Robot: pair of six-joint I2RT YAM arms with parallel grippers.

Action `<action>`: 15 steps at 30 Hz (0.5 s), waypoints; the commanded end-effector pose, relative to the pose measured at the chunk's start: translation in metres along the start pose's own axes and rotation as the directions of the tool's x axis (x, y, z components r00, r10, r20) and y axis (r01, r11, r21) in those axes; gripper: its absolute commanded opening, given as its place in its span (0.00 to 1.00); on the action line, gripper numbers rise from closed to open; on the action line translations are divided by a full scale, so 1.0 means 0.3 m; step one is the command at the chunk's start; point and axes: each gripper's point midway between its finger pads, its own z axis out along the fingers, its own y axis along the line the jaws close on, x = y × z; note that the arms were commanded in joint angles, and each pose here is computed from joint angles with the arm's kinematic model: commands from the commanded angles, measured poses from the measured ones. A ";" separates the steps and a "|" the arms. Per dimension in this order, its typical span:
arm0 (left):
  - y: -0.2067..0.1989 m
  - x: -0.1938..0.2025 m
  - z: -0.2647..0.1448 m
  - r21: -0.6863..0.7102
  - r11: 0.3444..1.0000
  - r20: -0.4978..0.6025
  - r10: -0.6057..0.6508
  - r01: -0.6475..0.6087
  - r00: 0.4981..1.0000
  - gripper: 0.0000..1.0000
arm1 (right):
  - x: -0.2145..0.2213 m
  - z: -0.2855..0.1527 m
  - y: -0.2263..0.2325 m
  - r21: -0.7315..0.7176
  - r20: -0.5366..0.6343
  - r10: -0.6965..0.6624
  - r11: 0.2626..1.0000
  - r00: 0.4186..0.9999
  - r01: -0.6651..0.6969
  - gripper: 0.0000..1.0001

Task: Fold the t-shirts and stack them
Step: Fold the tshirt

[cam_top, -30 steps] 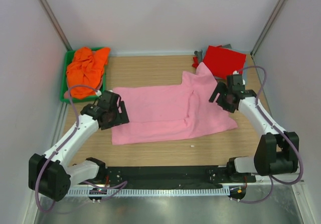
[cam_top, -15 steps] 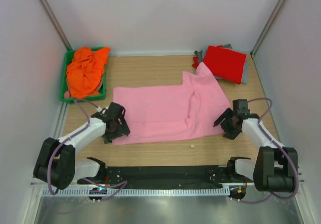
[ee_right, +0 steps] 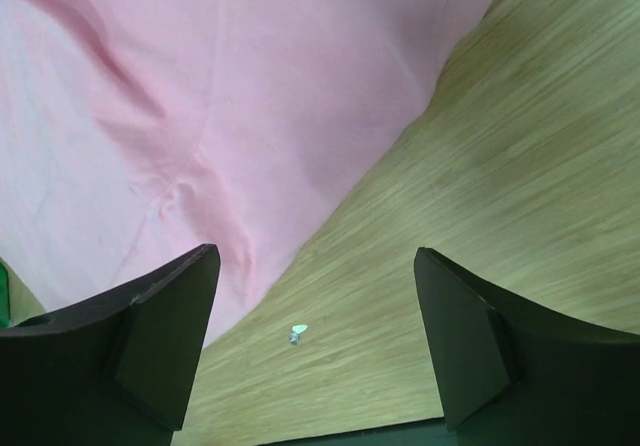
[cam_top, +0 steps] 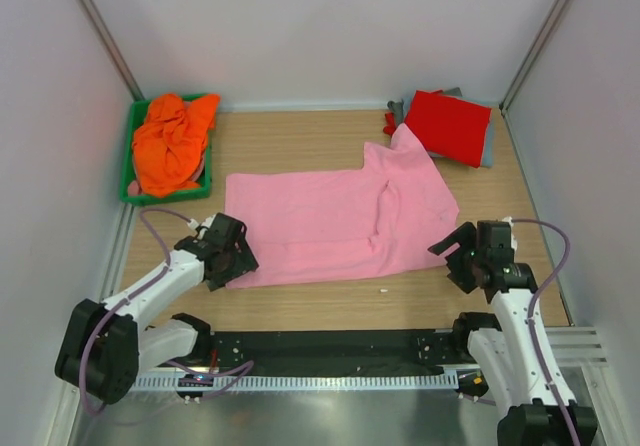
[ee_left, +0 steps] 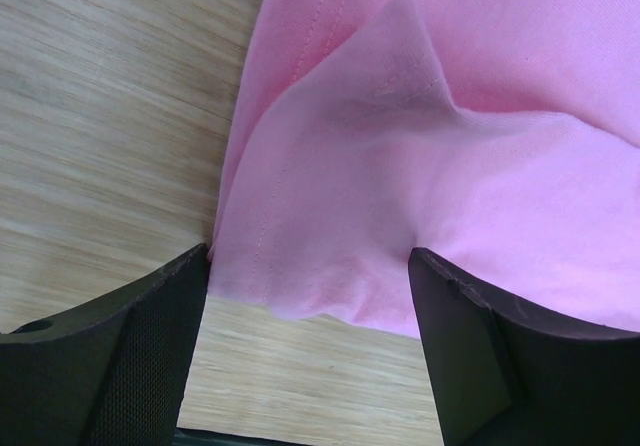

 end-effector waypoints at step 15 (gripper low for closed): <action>-0.024 0.010 0.030 0.027 0.999 -0.009 -0.024 0.024 1.000 0.21 | -0.023 0.180 -0.013 0.038 -0.029 -0.055 0.998 0.998 0.056 0.46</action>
